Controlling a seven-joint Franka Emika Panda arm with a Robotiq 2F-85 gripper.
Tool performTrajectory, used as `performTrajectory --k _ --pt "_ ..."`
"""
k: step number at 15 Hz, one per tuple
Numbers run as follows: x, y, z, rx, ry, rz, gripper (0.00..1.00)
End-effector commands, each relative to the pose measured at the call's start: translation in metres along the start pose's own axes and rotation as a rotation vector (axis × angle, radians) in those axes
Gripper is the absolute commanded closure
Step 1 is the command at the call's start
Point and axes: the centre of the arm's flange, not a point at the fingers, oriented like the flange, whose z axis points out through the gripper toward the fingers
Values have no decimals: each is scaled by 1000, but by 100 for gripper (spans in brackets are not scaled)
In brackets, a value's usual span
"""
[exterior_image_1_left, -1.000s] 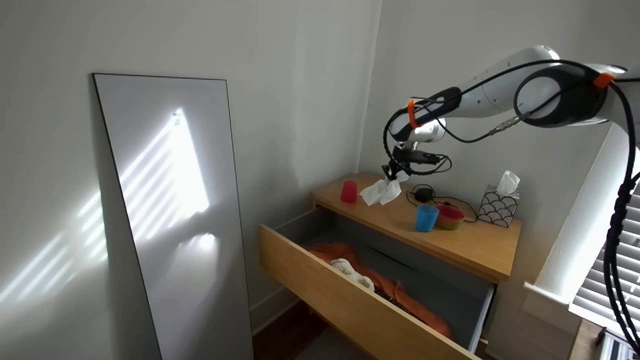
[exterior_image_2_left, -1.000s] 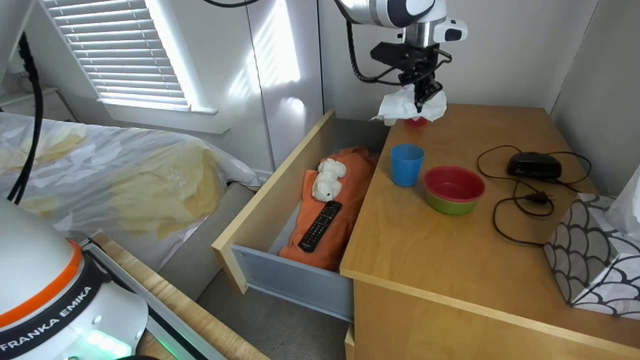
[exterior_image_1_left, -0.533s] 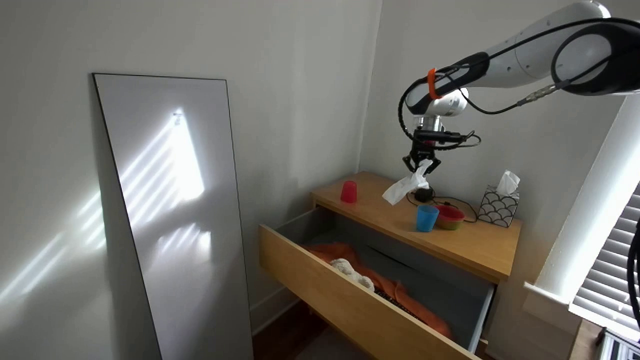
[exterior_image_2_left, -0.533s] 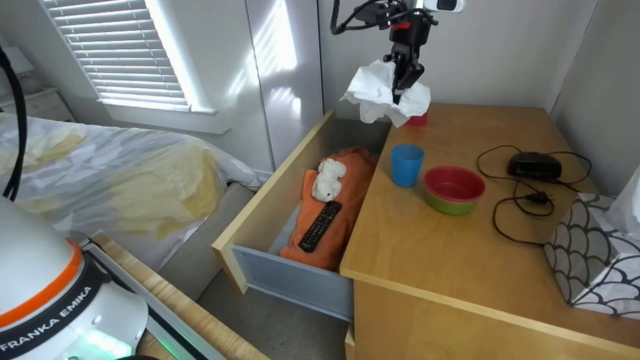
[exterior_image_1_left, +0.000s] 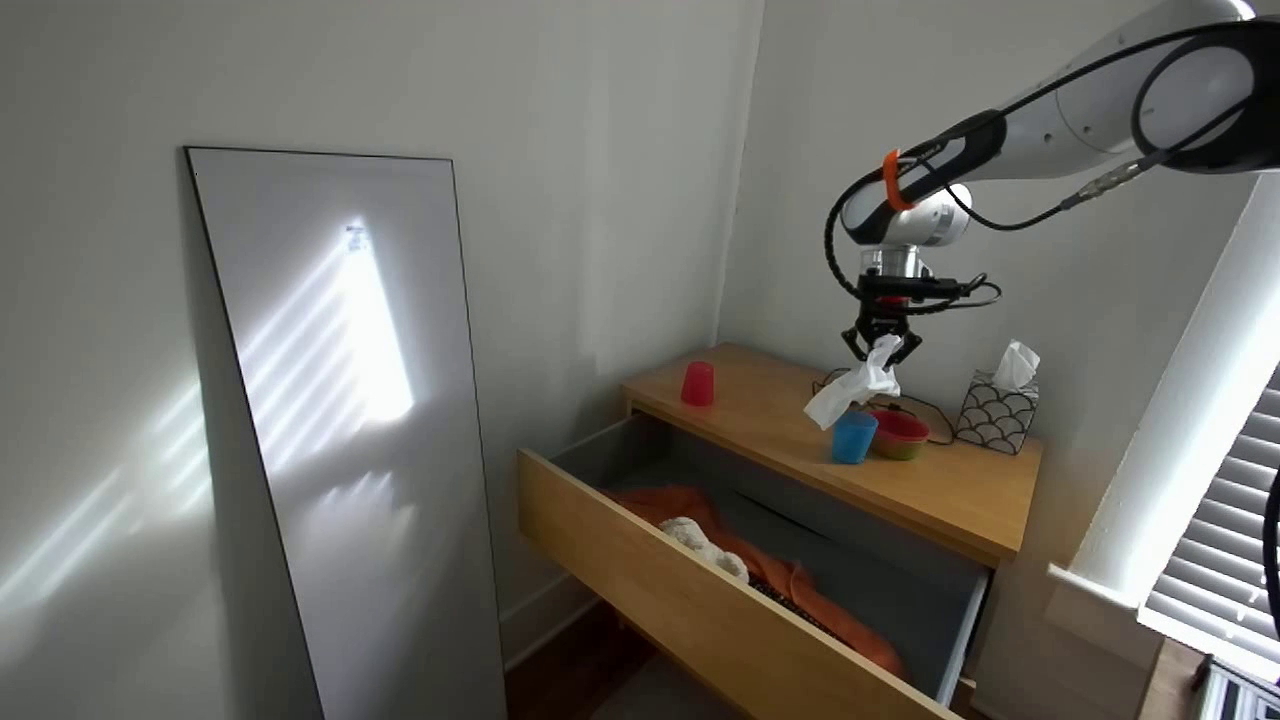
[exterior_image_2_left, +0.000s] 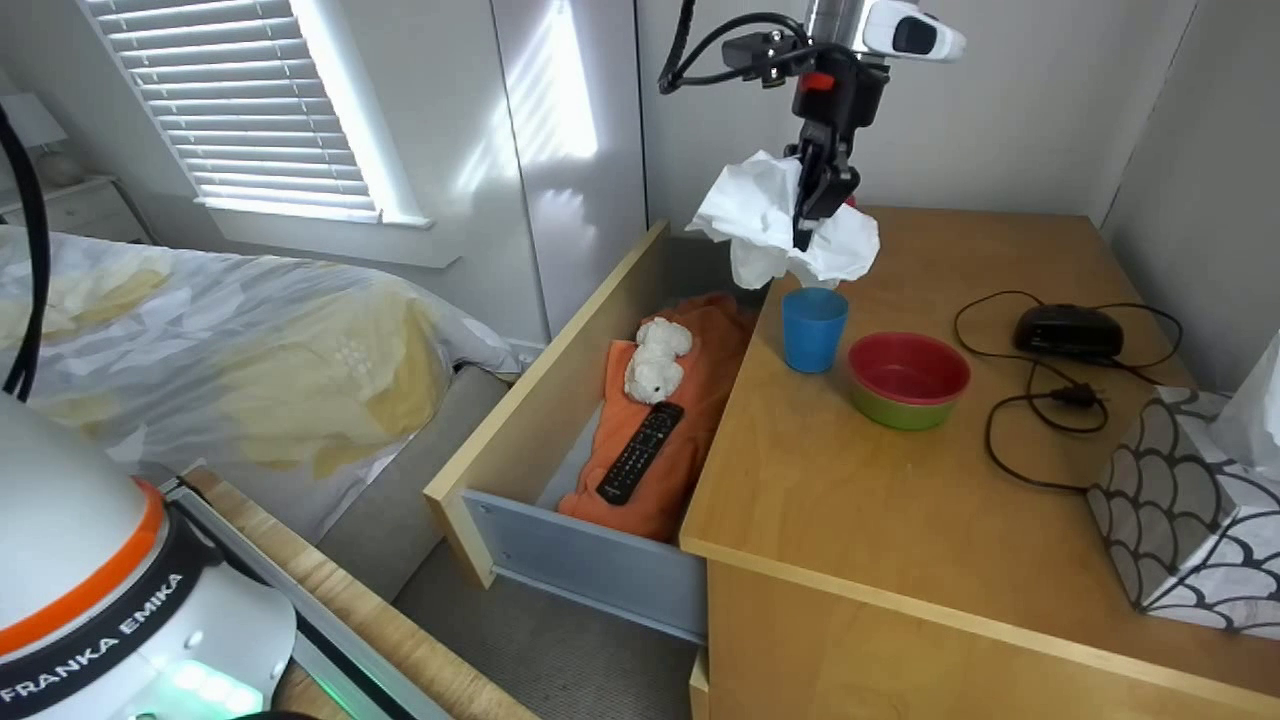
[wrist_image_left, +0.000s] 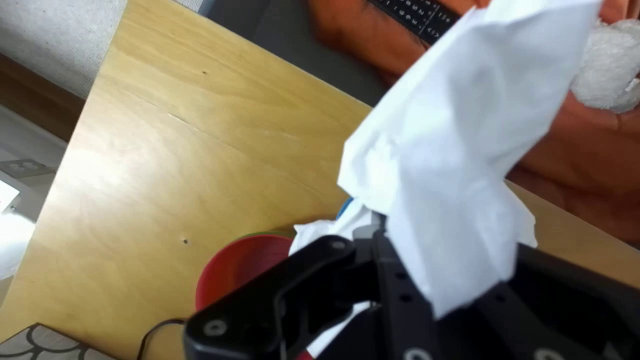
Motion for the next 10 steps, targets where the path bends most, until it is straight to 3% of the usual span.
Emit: performTrajectory --k 1,5,10 --pt "-7 7 25 -2 32 29 99" --pt "7 6 42 17 100 15 99" --pt "20 -1 63 12 104 20 99"
